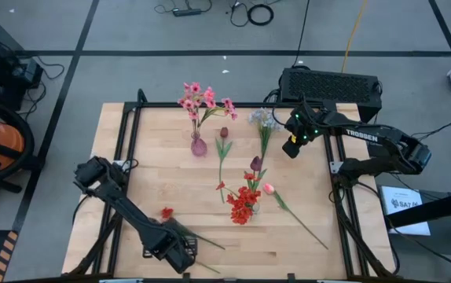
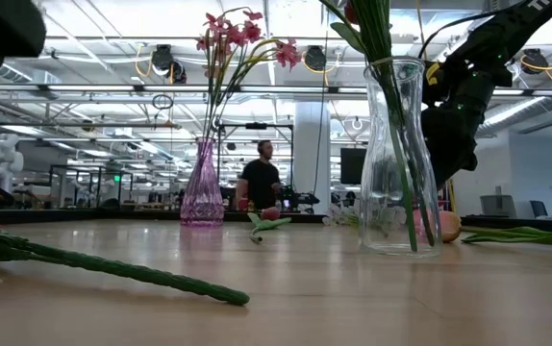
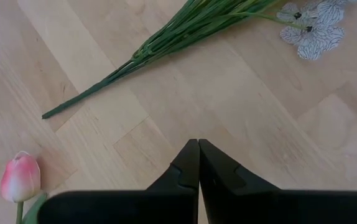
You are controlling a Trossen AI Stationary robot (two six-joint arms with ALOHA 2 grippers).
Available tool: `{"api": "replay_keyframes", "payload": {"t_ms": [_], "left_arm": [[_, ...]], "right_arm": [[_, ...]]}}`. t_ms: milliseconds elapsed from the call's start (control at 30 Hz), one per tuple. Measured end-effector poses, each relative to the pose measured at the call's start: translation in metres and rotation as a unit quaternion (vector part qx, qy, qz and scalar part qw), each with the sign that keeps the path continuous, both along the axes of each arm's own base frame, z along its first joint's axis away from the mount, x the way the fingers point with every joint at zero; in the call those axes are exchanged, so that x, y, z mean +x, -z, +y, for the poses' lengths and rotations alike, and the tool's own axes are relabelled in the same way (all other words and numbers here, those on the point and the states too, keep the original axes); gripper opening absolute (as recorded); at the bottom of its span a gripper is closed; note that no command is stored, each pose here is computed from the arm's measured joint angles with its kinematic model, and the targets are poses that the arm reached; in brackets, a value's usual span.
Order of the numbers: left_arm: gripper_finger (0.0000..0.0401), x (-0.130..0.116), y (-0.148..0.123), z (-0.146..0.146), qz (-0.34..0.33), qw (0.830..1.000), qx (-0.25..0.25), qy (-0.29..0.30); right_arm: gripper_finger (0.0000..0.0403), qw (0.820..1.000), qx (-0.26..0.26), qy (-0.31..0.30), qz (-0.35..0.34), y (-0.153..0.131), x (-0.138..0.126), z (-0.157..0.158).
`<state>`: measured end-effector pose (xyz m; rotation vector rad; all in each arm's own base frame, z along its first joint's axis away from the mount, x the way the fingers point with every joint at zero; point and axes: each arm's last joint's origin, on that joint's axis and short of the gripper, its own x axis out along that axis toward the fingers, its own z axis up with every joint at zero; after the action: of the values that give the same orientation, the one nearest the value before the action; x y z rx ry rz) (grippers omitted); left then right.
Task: Sort flowers into vase by color
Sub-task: Put the left pink tulip into the light violet flower vase
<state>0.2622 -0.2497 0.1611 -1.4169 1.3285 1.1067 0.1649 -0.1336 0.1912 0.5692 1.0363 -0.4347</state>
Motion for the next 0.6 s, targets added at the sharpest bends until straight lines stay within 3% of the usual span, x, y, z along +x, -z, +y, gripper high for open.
{"api": "replay_keyframes", "payload": {"t_ms": [267,600], "left_arm": [[0.0137,0.008,0.03,-0.004,0.037,0.999,0.003,-0.02],[0.0136,0.011,0.016,0.002,0.025,0.999,-0.023,-0.035]], "right_arm": [[0.0,1.0,0.0,0.0,0.0,0.0,0.0,0.0],[0.0,1.0,0.001,0.003,-0.001,0.0,0.0,0.0]]}}
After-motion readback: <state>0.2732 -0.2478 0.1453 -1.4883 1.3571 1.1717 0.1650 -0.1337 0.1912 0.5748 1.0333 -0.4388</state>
